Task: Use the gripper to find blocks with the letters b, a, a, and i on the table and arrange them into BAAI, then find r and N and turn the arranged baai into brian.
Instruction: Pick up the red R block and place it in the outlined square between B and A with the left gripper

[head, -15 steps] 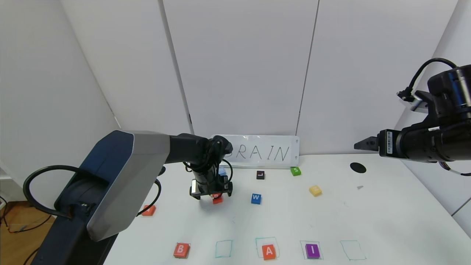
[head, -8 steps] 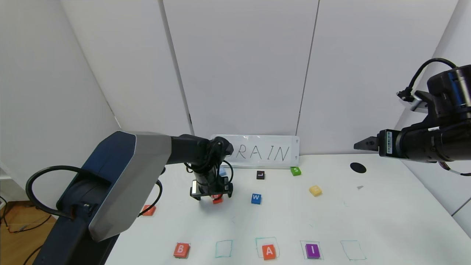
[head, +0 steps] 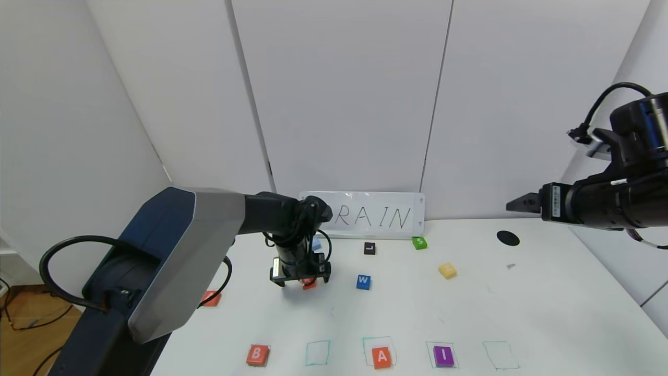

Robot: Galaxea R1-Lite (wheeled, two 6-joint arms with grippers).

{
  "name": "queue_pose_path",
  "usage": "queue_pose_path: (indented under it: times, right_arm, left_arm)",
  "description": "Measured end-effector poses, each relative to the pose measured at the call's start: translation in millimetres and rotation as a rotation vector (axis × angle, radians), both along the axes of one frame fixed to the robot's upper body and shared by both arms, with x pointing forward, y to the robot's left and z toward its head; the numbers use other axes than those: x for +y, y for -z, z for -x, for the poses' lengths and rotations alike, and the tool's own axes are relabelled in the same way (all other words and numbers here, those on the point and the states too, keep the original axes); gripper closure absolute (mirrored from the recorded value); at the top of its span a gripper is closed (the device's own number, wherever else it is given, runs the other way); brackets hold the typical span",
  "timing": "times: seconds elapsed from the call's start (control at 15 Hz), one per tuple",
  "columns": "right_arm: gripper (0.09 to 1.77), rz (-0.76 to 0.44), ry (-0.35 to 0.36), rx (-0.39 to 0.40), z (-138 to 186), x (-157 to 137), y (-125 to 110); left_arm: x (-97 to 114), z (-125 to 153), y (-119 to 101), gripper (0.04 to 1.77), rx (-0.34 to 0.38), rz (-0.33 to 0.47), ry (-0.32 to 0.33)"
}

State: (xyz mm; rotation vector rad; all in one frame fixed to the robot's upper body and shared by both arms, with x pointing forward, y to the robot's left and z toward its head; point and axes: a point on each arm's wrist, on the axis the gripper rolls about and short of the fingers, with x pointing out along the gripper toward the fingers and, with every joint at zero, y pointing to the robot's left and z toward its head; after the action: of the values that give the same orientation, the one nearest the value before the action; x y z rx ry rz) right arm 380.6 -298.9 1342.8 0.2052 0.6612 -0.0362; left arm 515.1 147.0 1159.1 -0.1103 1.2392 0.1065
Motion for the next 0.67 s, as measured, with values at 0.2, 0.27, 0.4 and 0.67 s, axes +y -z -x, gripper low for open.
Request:
queue_pose_path:
  times: [0.2,0.27,0.4,0.67]
  right_arm:
    - [0.15,0.000,0.060,0.000,-1.7,-17.2,0.0]
    - [0.15,0.000,0.024,0.000,-0.8,-7.0,-0.1]
    - [0.15,0.000,-0.037,0.000,1.6,10.8,-0.1]
    - [0.15,0.000,-0.056,-0.001,2.7,16.3,-0.3]
  left_arm:
    - [-0.2,0.1,0.4,0.49,0.002,-0.001,0.000]
    - [-0.2,0.0,0.8,0.64,0.002,-0.001,0.000]
    - [0.6,-0.5,0.8,0.88,-0.004,-0.011,-0.004]
    - [-0.5,-0.3,1.3,1.30,-0.006,-0.012,-0.001]
